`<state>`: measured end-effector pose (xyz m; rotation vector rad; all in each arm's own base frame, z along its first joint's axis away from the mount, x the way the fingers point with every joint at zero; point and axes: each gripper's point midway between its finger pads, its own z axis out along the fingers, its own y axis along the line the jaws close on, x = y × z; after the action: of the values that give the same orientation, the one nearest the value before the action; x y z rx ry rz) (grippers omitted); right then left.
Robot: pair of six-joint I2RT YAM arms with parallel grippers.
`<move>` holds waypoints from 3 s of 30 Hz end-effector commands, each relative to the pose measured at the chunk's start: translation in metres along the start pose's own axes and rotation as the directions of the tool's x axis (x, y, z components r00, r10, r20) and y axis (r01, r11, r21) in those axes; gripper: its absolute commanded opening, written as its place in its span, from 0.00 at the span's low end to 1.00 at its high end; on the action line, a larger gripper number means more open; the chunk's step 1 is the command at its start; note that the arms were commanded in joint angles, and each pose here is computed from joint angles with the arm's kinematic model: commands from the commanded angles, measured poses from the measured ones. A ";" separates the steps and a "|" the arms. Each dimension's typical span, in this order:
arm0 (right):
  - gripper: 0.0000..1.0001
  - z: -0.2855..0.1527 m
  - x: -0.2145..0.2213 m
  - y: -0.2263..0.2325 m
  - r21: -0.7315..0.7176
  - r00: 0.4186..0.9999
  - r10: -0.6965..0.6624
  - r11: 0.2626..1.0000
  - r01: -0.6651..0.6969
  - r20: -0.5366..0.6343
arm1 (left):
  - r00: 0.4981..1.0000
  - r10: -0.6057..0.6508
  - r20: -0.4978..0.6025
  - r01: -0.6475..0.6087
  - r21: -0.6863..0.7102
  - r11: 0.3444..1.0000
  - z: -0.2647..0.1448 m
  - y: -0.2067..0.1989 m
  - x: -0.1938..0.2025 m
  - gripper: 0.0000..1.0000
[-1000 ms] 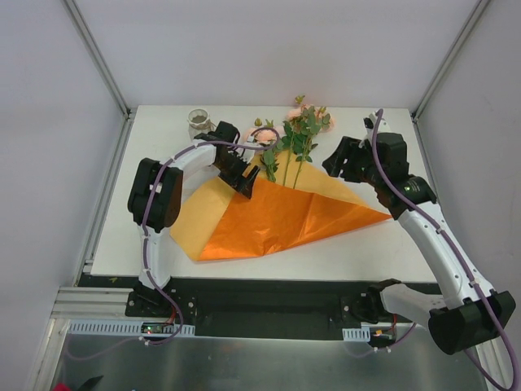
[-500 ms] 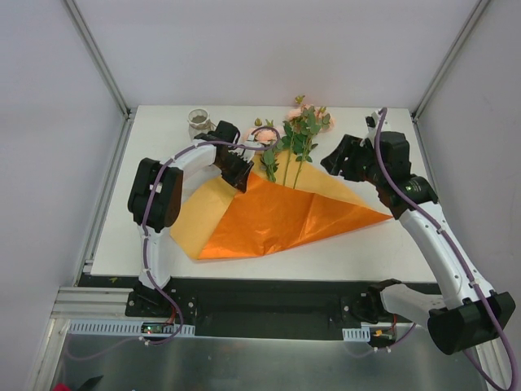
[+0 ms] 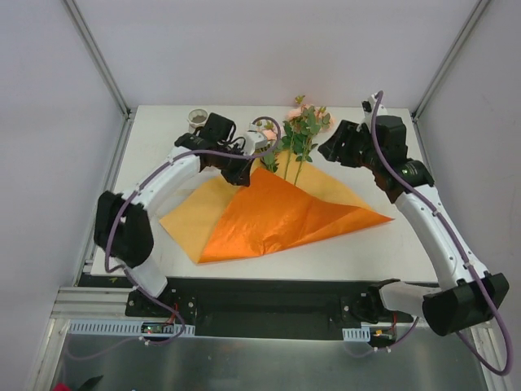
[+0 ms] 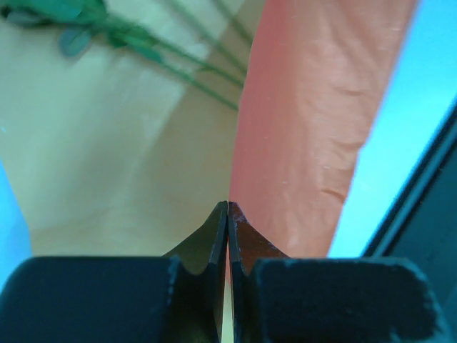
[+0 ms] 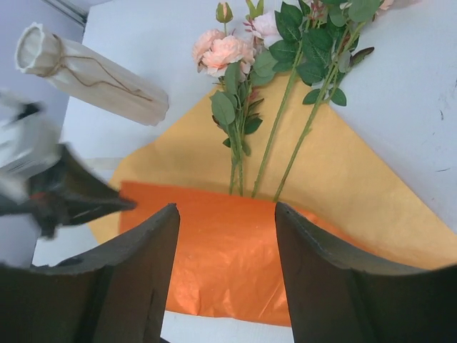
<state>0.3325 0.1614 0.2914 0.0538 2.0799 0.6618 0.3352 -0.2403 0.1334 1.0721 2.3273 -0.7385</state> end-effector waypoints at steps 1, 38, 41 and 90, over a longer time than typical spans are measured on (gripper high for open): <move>0.59 0.020 -0.010 -0.007 0.038 0.999 -0.036 0.999 0.037 -0.010 | 0.986 0.150 0.068 -0.158 0.152 0.976 -0.053 -0.088 -0.006 0.00; 0.61 0.043 0.085 0.004 0.106 0.912 -0.249 0.949 0.297 -0.327 | 0.967 0.045 0.252 -0.072 0.096 0.993 -0.210 -0.082 -0.006 0.99; 0.59 0.080 0.079 0.019 0.067 0.901 -0.289 0.943 0.327 -0.324 | 0.961 -0.137 0.239 0.154 -0.052 0.987 -0.204 -0.016 0.026 0.99; 0.01 0.231 0.191 -0.013 0.046 0.760 -0.376 0.882 0.469 -0.531 | 0.823 -0.536 0.189 0.549 -0.506 0.665 -0.187 0.137 0.159 0.97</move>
<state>0.4020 0.2971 0.0228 -0.5858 2.5714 0.2018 0.3180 0.0346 0.1253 0.0646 2.6520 -0.2808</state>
